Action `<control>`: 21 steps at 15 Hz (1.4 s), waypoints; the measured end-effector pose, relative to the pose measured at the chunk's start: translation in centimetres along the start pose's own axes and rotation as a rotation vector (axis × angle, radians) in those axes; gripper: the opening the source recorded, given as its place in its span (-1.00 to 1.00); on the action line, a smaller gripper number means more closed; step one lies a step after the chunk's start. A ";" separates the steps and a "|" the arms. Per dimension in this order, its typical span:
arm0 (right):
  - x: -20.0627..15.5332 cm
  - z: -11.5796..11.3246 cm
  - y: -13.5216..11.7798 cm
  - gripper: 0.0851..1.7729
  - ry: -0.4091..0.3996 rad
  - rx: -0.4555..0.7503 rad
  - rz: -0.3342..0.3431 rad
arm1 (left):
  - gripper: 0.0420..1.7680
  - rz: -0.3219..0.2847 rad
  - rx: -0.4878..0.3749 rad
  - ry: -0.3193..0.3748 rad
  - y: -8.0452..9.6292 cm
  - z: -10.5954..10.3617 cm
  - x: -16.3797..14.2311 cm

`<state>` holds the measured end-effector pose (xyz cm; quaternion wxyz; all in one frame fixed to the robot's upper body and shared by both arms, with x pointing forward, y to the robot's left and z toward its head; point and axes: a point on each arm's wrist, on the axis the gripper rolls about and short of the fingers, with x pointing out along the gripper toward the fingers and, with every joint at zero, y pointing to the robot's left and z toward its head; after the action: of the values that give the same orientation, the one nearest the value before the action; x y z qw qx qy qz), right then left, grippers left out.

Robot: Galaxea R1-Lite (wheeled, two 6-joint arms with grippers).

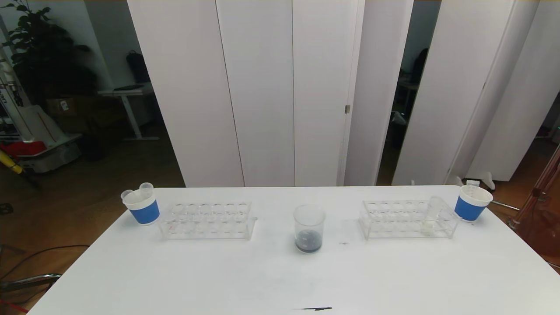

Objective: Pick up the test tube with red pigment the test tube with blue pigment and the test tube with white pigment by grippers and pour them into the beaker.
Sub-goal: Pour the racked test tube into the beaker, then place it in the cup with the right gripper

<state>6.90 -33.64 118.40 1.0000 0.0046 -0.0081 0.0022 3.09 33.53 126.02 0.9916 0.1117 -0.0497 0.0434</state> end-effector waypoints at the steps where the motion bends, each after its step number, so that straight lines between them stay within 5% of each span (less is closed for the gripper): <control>1: 0.0 0.0 0.0 0.98 0.000 0.000 0.000 | 0.97 -0.010 -0.005 0.017 -0.2 -0.8 0.2; 4: 0.0 0.0 0.0 0.98 0.000 0.000 0.000 | 0.97 -0.064 -0.012 0.085 -1.1 -4.0 1.3; 7: 0.0 0.0 0.0 0.98 0.000 0.000 0.000 | 0.97 -0.115 -0.071 0.035 -1.9 -6.3 2.6; 9: 0.0 0.0 0.0 0.98 0.000 0.000 0.000 | 0.97 -0.130 -0.133 0.070 -2.2 -7.4 2.8; 21: 0.0 0.0 0.0 0.98 0.000 0.000 0.000 | 0.97 -0.131 -0.140 0.086 -2.3 -7.8 2.9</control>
<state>6.90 -33.64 118.40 1.0000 0.0046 -0.0081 0.0022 6.89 33.27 118.24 0.9988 0.0433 -0.0025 -0.0204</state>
